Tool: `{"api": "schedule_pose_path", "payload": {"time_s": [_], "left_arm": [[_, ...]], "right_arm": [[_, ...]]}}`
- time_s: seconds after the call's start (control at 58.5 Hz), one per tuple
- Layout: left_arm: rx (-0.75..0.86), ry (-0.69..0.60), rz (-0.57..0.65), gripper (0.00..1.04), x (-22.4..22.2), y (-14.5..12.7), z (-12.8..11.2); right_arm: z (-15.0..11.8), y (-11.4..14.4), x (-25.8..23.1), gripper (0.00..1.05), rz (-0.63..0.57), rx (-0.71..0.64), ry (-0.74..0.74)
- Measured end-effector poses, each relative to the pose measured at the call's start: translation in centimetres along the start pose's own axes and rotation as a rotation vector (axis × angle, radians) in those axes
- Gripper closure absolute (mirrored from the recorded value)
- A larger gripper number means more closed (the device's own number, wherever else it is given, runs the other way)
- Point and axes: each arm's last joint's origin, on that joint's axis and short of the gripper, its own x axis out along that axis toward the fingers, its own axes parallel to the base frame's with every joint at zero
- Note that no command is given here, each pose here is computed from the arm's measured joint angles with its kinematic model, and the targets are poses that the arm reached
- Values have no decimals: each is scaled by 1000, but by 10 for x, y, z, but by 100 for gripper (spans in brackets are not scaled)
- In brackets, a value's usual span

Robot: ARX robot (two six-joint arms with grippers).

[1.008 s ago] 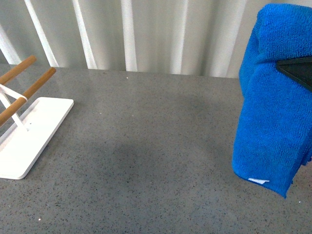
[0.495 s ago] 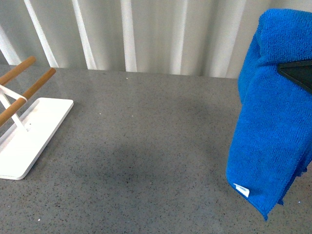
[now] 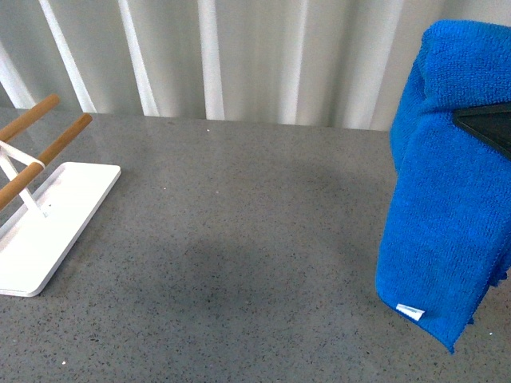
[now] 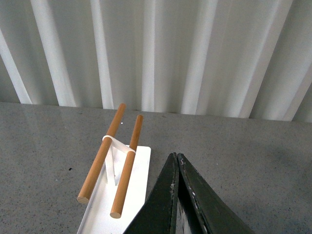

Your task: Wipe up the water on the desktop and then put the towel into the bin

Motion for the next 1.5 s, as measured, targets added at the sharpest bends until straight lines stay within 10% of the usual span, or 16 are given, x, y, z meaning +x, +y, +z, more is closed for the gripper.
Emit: {"api": "schedule_pose_path", "payload": {"time_s": [1.213, 1.503], "left_arm": [[-1, -4, 0, 101, -34, 0, -1], [0, -3, 0, 53, -34, 0, -1]], "right_arm": [[-6, -2, 4, 100, -31, 19, 62], [-3, -29, 32, 100, -176, 220, 260]]}}
